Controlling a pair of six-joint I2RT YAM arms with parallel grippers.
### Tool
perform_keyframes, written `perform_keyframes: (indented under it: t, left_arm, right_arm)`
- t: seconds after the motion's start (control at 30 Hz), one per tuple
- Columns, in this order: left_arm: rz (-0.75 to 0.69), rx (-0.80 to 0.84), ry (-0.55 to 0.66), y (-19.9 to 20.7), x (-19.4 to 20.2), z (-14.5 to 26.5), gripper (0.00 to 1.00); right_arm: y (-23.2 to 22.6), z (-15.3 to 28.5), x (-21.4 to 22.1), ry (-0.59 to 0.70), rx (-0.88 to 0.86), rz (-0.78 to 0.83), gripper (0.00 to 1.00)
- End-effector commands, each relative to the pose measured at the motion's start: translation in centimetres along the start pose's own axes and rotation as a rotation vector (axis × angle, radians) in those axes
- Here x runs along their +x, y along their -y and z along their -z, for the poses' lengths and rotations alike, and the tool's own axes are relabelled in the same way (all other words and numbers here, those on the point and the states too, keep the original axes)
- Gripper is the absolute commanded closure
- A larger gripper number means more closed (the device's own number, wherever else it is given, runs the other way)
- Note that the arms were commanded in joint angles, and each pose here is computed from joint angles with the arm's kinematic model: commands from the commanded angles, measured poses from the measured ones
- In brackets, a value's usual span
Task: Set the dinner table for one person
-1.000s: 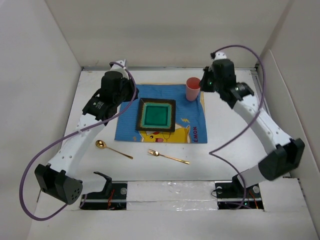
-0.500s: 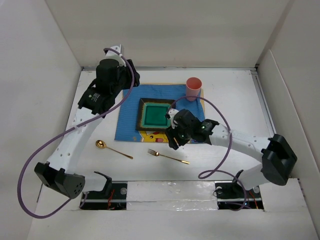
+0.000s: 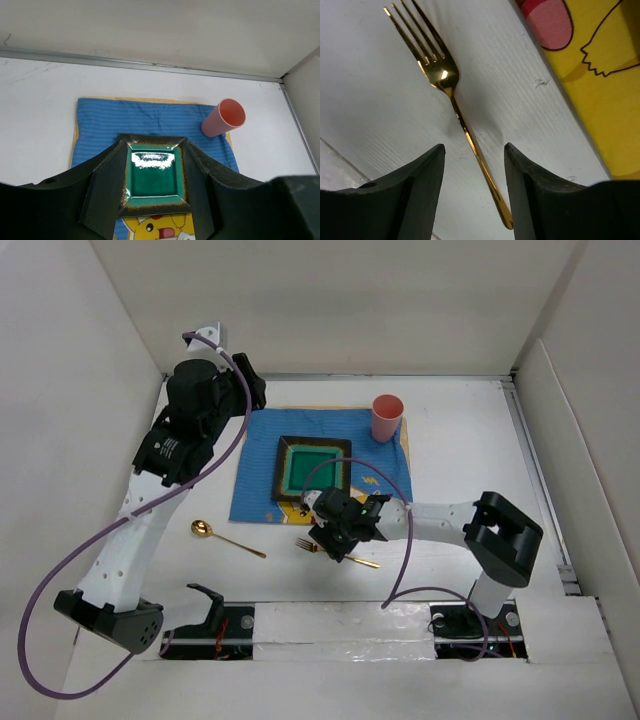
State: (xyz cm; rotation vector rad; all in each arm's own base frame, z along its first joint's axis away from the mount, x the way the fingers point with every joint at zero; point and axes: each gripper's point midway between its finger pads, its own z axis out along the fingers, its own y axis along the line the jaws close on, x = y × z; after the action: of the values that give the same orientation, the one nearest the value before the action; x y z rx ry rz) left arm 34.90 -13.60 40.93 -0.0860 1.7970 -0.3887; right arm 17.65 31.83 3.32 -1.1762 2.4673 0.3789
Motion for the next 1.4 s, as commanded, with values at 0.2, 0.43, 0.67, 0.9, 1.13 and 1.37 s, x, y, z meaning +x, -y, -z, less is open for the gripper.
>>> perform_keyframes:
  t: [0.2,0.43,0.67,0.9,1.13,1.37]
  left_arm:
    - [-0.005,-0.021,0.015,-0.7,-0.1,1.4,0.54]
    - [0.001,-0.018,0.016,-0.8,0.0,2.1,0.54]
    - [0.013,-0.013,0.011,-0.9,0.0,3.0,0.55]
    - [0.027,0.016,0.006,-0.1,-0.9,4.0,0.61]
    - [0.059,0.040,-0.017,-0.1,0.1,5.6,0.66]
    - [0.078,0.083,-0.098,0.5,3.9,5.9,0.66]
  right_arm:
    - [0.7,-2.3,-0.7,-0.015,0.158,0.038,0.61]
    - [0.1,-3.3,0.0,-0.050,0.193,0.013,1.00]
    - [-3.2,2.8,-8.1,0.136,0.120,-0.117,1.00]
    - [-2.6,3.1,-21.1,0.325,0.110,-0.341,1.00]
    - [0.6,0.7,-31.3,0.518,0.041,-0.645,1.00]
    - [3.4,-3.3,-33.4,0.608,0.055,-0.841,1.00]
